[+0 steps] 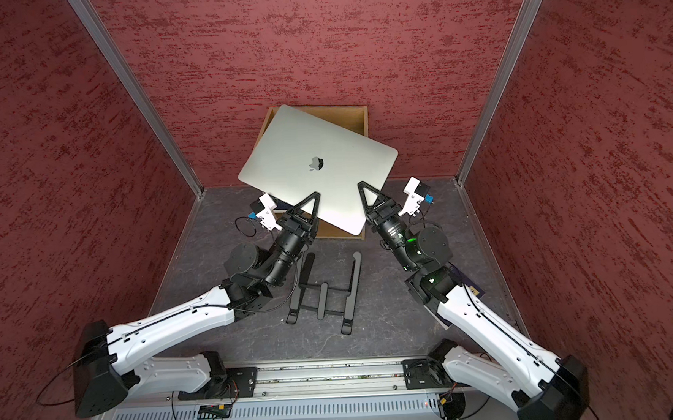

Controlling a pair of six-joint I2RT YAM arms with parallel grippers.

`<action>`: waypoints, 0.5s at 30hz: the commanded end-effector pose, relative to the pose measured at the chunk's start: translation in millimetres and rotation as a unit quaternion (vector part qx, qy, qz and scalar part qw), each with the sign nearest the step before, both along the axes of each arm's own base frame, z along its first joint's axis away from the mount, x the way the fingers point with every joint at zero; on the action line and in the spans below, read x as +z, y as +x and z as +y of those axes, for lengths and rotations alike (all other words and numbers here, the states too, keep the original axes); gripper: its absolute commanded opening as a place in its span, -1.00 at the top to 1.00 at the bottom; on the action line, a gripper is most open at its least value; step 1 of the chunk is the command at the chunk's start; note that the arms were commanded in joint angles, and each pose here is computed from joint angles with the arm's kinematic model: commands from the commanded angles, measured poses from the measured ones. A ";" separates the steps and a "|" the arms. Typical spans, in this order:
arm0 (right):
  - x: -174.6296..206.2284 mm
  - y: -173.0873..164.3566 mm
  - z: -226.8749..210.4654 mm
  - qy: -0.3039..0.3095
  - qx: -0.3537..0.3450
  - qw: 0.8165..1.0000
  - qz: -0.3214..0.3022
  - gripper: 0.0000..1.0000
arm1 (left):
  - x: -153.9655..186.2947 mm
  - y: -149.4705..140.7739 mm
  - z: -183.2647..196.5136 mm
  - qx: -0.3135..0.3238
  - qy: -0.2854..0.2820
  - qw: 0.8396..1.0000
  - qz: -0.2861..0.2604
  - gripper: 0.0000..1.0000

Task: Close the laptop lid and set it aside
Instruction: Place the laptop on the shelf.

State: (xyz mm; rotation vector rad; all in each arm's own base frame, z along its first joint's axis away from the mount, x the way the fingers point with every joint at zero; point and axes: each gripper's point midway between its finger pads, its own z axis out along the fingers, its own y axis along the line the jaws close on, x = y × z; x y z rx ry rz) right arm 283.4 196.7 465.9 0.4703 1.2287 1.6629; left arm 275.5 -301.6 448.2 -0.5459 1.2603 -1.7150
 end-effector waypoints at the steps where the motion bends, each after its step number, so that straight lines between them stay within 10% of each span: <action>1: 68.8 -38.3 -21.3 0.089 0.013 0.990 -0.110 1.00 | 6.6 5.3 -2.9 -0.006 0.001 1.000 -0.009 0.74; 15: 28.5 -19.4 -6.3 0.031 -0.003 0.996 -0.083 1.00 | -20.8 33.8 9.3 -0.056 0.077 0.995 0.041 0.93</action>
